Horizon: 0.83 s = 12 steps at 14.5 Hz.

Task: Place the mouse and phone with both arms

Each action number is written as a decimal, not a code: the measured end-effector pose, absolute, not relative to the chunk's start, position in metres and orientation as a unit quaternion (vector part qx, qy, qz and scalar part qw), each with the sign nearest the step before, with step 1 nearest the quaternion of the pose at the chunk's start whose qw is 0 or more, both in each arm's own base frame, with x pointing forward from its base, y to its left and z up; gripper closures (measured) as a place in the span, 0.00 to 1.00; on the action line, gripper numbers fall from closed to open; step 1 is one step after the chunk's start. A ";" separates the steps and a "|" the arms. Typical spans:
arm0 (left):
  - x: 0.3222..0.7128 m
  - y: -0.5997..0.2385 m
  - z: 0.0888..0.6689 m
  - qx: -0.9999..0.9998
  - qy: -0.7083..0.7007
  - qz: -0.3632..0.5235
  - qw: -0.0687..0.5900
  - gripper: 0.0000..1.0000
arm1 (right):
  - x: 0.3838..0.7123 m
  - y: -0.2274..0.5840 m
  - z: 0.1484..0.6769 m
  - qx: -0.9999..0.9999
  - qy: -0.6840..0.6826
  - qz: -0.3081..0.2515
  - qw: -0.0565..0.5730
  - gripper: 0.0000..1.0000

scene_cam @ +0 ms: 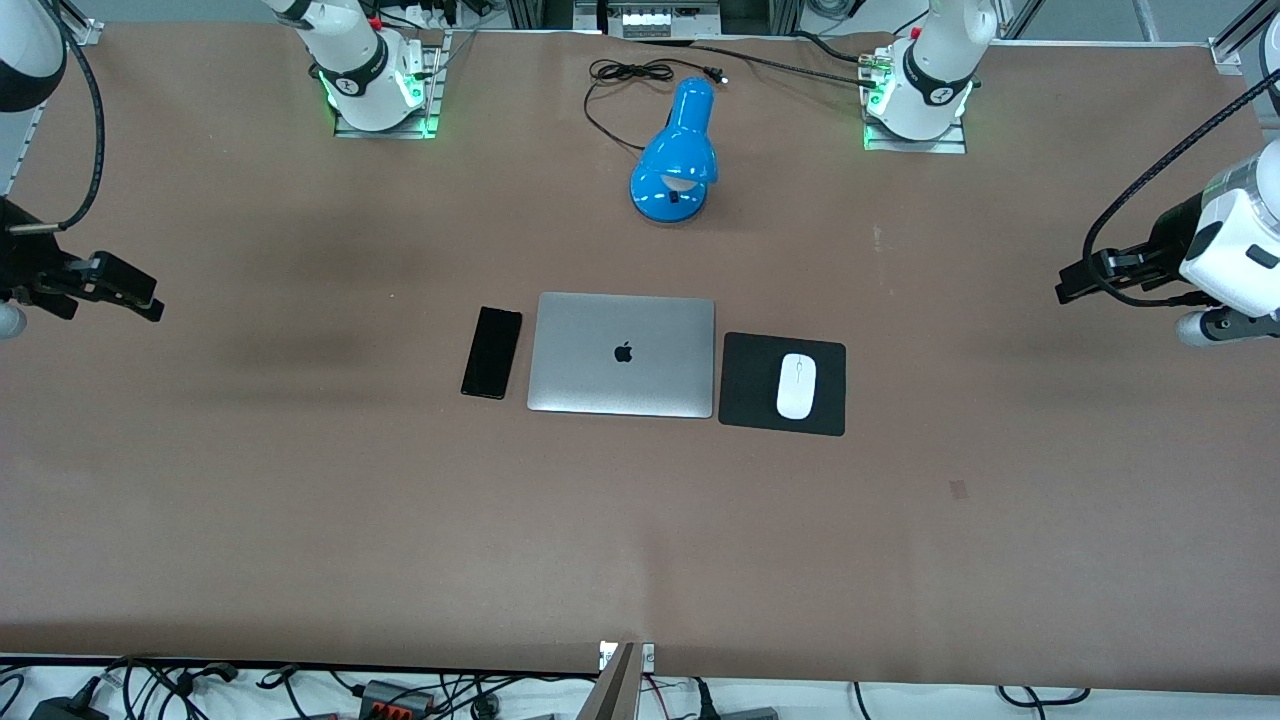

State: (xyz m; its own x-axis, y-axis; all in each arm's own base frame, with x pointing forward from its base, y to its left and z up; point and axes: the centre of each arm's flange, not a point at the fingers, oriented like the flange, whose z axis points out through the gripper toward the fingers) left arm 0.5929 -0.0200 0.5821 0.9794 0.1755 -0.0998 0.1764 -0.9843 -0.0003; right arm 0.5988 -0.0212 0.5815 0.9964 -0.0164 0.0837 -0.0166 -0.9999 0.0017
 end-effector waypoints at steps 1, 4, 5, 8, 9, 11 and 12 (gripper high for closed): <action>0.593 -0.020 0.582 0.995 0.088 -0.050 0.004 0.00 | 0.595 -0.021 0.582 0.999 -0.008 0.042 0.001 0.00; 0.593 -0.020 0.582 0.995 0.088 -0.050 0.004 0.00 | 0.587 -0.021 0.584 0.999 -0.006 0.041 0.001 0.00; 0.593 -0.020 0.582 0.995 0.088 -0.050 0.004 0.00 | 0.586 -0.021 0.585 0.999 -0.006 0.042 0.001 0.00; 0.593 -0.020 0.582 0.995 0.088 -0.050 0.004 0.00 | 0.581 -0.021 0.592 0.999 -0.006 0.042 0.000 0.00; 0.593 -0.020 0.582 0.995 0.088 -0.050 0.004 0.00 | 0.579 -0.021 0.594 0.999 -0.005 0.041 0.000 0.00; 0.593 -0.020 0.582 0.995 0.088 -0.050 0.004 0.00 | 0.575 -0.021 0.596 0.999 -0.005 0.038 0.000 0.00; 0.593 -0.020 0.582 0.995 0.088 -0.050 0.004 0.00 | 0.573 -0.021 0.597 0.999 -0.004 0.037 0.000 0.00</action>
State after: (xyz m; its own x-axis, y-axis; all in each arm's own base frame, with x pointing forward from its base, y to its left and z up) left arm 0.5929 -0.0200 0.5821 0.9794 0.1755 -0.0999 0.1763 -0.9843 -0.0004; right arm 0.5733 -0.0208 0.5966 0.9973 -0.0088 0.0730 -0.0088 -1.0000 -0.0008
